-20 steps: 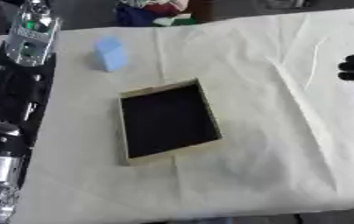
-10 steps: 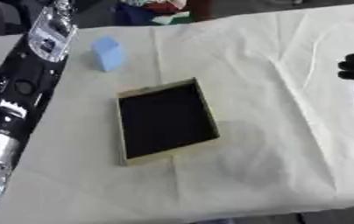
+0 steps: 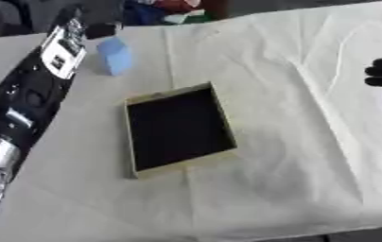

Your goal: Pick up objects on the table and place them in the box.

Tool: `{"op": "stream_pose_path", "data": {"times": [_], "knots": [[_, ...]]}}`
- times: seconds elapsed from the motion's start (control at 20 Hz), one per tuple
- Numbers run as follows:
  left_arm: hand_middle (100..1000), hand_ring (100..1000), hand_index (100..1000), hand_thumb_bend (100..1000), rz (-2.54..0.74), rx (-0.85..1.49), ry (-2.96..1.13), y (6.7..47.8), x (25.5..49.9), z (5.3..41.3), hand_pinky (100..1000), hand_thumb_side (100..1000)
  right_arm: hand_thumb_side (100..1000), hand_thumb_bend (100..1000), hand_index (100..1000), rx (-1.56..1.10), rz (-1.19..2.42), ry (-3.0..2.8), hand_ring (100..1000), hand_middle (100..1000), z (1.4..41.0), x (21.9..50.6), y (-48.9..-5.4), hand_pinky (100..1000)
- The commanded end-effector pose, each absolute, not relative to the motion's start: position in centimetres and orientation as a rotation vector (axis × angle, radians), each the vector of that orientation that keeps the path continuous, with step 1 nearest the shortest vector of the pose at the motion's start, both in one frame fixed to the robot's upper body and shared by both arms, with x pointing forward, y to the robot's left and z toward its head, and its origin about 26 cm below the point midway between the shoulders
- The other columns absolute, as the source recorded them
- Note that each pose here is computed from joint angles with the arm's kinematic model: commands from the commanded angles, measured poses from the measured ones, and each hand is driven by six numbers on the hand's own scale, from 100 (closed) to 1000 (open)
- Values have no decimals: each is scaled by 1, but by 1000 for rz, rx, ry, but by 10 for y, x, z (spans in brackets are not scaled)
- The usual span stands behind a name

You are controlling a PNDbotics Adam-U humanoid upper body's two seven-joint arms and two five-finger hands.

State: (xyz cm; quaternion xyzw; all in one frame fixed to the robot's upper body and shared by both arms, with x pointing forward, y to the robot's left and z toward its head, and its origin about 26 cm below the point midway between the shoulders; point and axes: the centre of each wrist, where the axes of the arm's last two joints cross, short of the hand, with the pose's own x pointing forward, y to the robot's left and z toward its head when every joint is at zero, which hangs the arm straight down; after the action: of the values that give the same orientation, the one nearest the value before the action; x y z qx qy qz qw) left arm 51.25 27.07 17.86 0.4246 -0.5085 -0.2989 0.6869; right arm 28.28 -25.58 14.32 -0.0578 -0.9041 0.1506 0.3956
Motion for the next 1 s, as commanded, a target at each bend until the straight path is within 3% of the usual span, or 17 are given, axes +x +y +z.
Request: {"op": "stream_pose_path", "data": {"times": [0.05,0.25,0.75,0.8,1.0], "knots": [[838,828,939,565,-729,993,-1119,288,516,193,851,494,499,100,894,-146,402,-2323,728,685,152,282,-257,715],[834,827,944,608,-804,990,-1116,292,517,191,853,452,499,100,894,-146,401,-2323,728,685,152,282,-257,715],[824,817,942,628,-875,1078,-1180,300,517,198,841,491,499,100,894,-148,398,-2322,729,685,152,281,-258,715],[830,818,944,699,-879,1087,-1182,300,517,199,836,528,499,100,895,-148,398,-2321,729,685,152,281,-258,716],[831,819,947,773,-874,1130,-1233,299,517,210,834,537,498,100,895,-148,397,-2319,729,685,151,281,-258,716]]}}
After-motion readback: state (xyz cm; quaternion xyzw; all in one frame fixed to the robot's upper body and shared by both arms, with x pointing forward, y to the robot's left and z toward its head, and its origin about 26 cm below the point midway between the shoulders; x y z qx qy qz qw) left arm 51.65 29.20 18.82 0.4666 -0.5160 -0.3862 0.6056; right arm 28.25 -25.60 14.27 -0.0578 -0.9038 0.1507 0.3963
